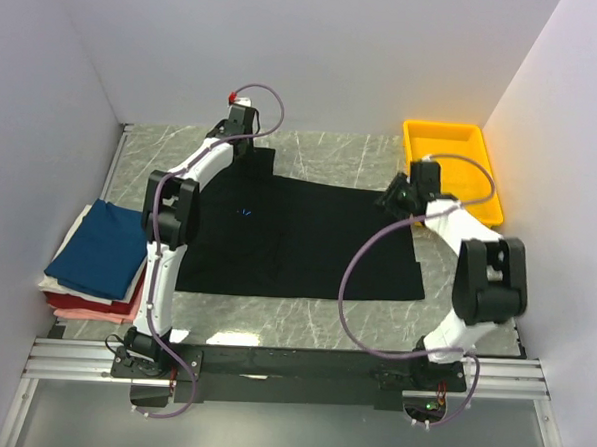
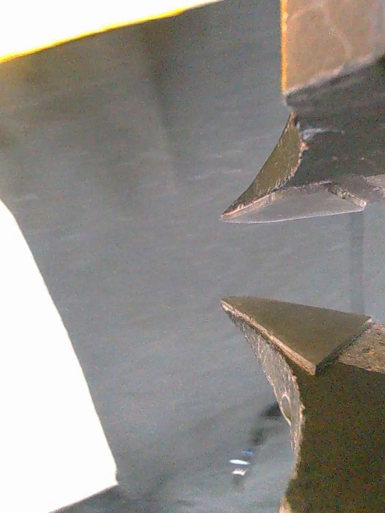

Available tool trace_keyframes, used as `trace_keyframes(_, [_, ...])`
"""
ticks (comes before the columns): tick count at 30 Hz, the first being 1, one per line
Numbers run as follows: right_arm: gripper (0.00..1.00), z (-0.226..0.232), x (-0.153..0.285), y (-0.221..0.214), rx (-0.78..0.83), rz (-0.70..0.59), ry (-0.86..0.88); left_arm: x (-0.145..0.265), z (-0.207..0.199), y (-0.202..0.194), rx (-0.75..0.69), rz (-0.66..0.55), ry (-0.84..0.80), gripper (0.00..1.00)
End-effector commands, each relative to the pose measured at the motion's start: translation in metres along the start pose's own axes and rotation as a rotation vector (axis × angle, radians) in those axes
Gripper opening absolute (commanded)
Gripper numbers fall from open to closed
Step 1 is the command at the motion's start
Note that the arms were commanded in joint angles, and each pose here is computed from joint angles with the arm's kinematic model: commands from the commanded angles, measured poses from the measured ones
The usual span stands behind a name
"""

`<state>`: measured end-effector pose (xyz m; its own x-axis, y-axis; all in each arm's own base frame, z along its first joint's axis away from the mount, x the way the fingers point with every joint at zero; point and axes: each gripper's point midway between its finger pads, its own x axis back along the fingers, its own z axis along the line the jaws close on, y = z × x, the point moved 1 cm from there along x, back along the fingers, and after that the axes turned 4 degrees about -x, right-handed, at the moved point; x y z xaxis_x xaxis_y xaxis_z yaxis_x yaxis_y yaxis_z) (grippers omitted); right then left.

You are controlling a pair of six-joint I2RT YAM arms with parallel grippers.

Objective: Fold and stack the t-shirts
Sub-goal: Fold the tshirt

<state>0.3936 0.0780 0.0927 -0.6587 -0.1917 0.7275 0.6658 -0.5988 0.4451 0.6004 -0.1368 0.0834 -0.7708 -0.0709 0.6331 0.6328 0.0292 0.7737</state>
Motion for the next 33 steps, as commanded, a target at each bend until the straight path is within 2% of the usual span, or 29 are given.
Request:
trace_keyframes(1, [0.49, 0.011, -0.019, 0.035, 0.064, -0.079, -0.081, 0.027, -0.002, 0.042, 0.029, -0.124, -0.013, 0.00])
trace_keyframes(6, [0.49, 0.002, -0.048, 0.067, 0.119, -0.111, -0.274, 0.030, -0.001, 0.042, 0.026, -0.127, -0.013, 0.00])
trace_keyframes(10, [0.49, 0.007, -0.055, 0.092, 0.125, -0.144, -0.353, 0.032, -0.002, 0.046, 0.026, -0.138, -0.020, 0.00])
trace_keyframes(13, [0.49, 0.001, -0.064, 0.094, 0.119, -0.124, -0.410, 0.033, -0.001, 0.048, 0.023, -0.140, -0.017, 0.00])
trace_keyframes(24, [0.49, -0.014, -0.095, 0.087, 0.099, -0.074, -0.476, 0.033, -0.004, 0.045, 0.033, -0.132, -0.033, 0.00])
trace_keyframes(33, [0.49, -0.011, -0.098, 0.098, 0.071, -0.124, -0.462, 0.034, -0.003, 0.045, 0.029, -0.130, -0.030, 0.00])
